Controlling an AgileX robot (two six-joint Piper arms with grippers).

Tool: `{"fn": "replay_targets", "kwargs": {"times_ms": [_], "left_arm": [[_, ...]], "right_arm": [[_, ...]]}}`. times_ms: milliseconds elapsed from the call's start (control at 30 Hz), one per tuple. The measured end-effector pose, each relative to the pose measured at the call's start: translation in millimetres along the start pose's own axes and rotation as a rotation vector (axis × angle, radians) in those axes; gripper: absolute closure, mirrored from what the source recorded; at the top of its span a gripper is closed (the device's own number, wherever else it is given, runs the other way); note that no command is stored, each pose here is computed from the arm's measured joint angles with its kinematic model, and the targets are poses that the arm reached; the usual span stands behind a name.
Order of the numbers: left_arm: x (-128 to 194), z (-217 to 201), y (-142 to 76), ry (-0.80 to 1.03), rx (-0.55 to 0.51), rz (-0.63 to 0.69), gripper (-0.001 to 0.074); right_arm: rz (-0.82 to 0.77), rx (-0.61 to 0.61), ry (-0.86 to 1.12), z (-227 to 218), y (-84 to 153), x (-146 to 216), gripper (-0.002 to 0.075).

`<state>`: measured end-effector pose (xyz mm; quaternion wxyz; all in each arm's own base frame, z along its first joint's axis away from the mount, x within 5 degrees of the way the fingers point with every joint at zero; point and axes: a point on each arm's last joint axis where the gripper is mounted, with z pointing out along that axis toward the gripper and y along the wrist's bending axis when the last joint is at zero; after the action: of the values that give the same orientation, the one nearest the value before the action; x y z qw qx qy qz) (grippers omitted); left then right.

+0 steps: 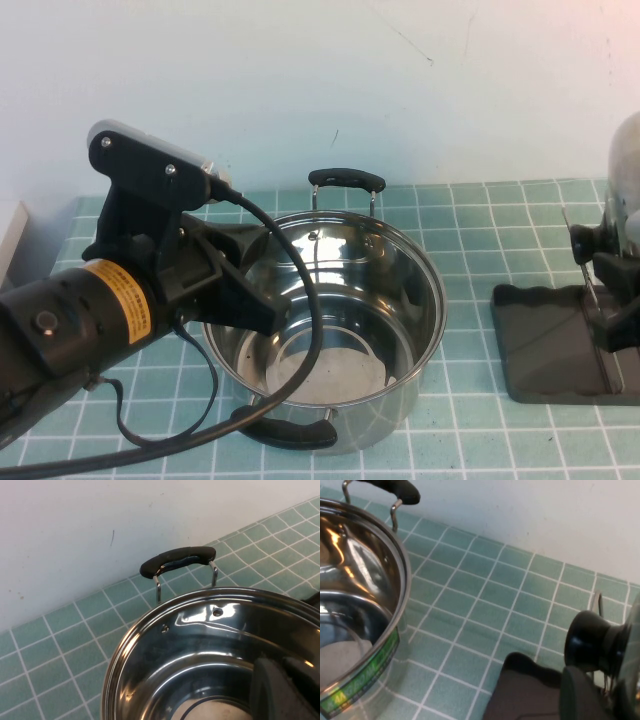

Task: Put pot lid on rack
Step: Place the pot lid on the pot rack

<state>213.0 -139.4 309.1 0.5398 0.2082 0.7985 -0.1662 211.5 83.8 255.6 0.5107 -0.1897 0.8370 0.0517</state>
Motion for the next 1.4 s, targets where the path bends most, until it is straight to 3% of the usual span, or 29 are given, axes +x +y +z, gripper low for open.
{"fn": "replay_targets", "kwargs": {"times_ms": [367,567,800,1033,1133,1233,1333,1400], "left_arm": [[0,0,0,0.0,0.0,0.0,0.0736],[0,0,0,0.0,0.0,-0.013,0.0736],[3,0,2,0.036,-0.026,-0.01,0.0736],[3,-8,7,0.057,-0.071,0.075,0.0736],[0,-18,10,0.049,-0.099,0.086,0.0736],[-3,-33,15,0.053,-0.158,0.076,0.0736],[-5,-51,22,0.035,-0.225,0.055,0.0736],[-2,-64,25,0.001,-0.257,0.037,0.0736]], "right_arm": [[0.002,-0.028,-0.001,0,3,1,0.058],[-0.011,-0.03,0.014,4,3,3,0.0508],[-0.066,0.033,0.027,3,-3,4,0.0312],[-0.021,0.164,-0.208,-59,-19,-27,0.0295],[0.003,0.125,-0.37,-96,-18,-38,0.0328],[0.021,0.053,-0.516,-128,-13,-43,0.0461],[0.009,-0.059,-0.617,-148,-4,-43,0.064],[-0.022,-0.181,-0.645,-151,8,-39,0.069]]}}
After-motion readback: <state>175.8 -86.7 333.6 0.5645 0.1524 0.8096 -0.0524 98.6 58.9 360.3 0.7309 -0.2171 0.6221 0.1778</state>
